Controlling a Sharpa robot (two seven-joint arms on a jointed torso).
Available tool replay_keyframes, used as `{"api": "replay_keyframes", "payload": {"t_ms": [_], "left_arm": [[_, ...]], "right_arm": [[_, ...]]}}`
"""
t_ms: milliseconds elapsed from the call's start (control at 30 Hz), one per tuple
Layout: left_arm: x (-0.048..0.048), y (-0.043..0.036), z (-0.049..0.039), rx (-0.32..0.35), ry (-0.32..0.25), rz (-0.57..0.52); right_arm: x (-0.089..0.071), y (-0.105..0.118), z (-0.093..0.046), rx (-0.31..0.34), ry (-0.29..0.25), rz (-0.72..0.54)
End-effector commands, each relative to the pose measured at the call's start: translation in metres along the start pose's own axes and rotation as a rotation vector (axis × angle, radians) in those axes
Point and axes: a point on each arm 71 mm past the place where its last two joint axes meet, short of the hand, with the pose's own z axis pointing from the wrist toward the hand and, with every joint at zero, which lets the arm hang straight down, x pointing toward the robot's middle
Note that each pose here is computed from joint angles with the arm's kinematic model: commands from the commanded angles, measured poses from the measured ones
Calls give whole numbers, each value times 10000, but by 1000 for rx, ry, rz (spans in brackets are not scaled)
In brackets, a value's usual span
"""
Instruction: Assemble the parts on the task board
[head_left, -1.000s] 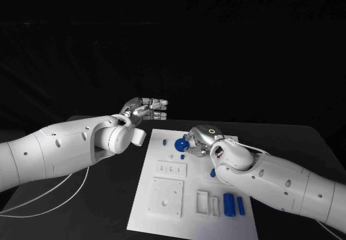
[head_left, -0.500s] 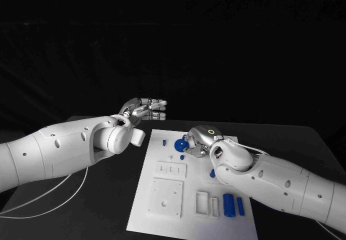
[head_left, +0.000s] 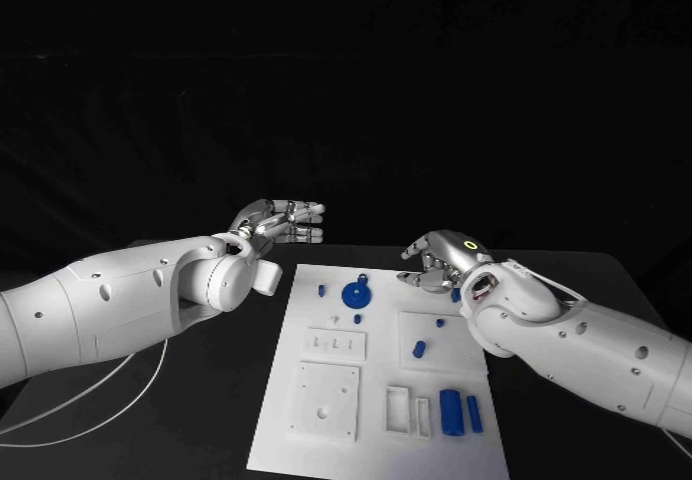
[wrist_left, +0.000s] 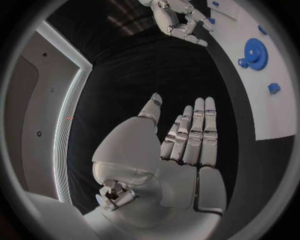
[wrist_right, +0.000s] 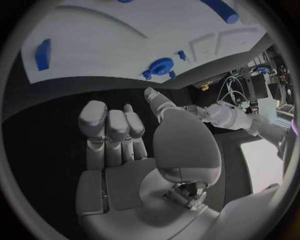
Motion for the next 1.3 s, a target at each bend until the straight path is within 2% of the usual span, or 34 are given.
{"api": "replay_keyframes", "payload": {"t_ms": [33,133,233,400,600,800,1100,1300], "left_arm": [[-1,-24,-6,17,11,-2],[-17,-23,-14,18,14,-4],[-43,-23,-24,20,16,-5],[-79,-23,-33,25,24,-1],[-108,-18,-28,26,28,4],[-130,-13,-18,26,24,8],[-136,-1,-8,17,19,11],[-146,2,-3,16,19,22]], "right_arm": [[-110,-170,-50,-58,51,145],[-217,-356,-99,-93,93,177],[-289,-559,-151,-101,122,206],[-331,-877,-261,-77,151,225],[-308,-1120,-345,-37,161,219],[-182,-1224,-374,-12,177,206],[28,-1258,-367,8,212,201],[131,-1243,-349,9,213,190]]}}
